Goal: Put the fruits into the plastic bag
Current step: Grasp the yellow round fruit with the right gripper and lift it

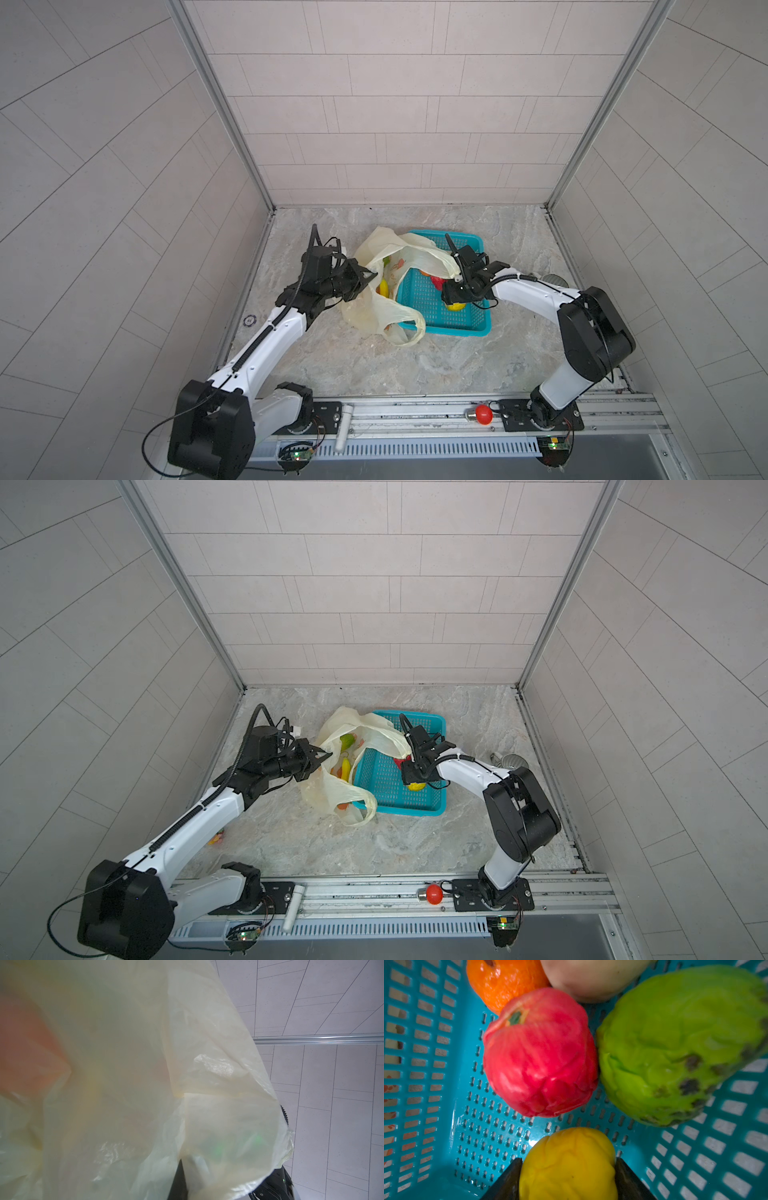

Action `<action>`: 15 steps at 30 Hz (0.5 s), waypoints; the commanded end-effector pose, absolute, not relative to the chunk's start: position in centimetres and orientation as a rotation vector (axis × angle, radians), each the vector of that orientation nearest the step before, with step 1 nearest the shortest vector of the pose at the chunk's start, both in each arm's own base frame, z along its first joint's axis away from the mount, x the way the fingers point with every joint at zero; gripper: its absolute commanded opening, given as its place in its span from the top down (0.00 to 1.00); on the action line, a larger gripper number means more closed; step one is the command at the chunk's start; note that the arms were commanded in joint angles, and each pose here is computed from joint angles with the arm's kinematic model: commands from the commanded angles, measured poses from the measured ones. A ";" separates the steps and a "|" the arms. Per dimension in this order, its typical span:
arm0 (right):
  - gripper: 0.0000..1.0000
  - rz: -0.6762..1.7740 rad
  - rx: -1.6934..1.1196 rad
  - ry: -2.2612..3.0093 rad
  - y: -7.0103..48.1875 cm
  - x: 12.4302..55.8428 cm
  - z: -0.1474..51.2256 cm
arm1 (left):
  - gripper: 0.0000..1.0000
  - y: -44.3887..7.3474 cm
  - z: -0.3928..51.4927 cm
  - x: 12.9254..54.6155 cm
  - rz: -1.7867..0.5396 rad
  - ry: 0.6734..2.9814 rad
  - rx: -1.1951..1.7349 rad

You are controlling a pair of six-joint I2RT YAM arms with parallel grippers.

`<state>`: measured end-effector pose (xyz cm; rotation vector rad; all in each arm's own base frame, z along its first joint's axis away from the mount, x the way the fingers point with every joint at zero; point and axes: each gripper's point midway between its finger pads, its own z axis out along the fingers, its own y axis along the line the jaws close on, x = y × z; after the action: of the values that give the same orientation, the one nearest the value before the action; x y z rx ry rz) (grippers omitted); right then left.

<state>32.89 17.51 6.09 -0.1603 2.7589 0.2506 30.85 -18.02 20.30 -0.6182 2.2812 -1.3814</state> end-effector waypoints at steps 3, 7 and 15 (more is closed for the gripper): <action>0.35 0.197 -0.147 2.797 17.1 32.3 4.8 | 1.00 -18.2 20.9 31.0 -1.387 2.260 -0.589; 0.39 0.185 -0.141 2.792 16.9 32.3 4.9 | 1.00 -18.2 20.9 31.0 -1.386 2.260 -0.590; 0.51 0.214 -0.132 2.777 17.2 32.4 5.5 | 1.00 -18.2 21.0 30.9 -1.388 2.259 -0.586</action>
<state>32.97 17.54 6.12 -0.1421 2.7536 0.2399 30.82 -18.08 20.30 -0.6162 2.2824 -1.3822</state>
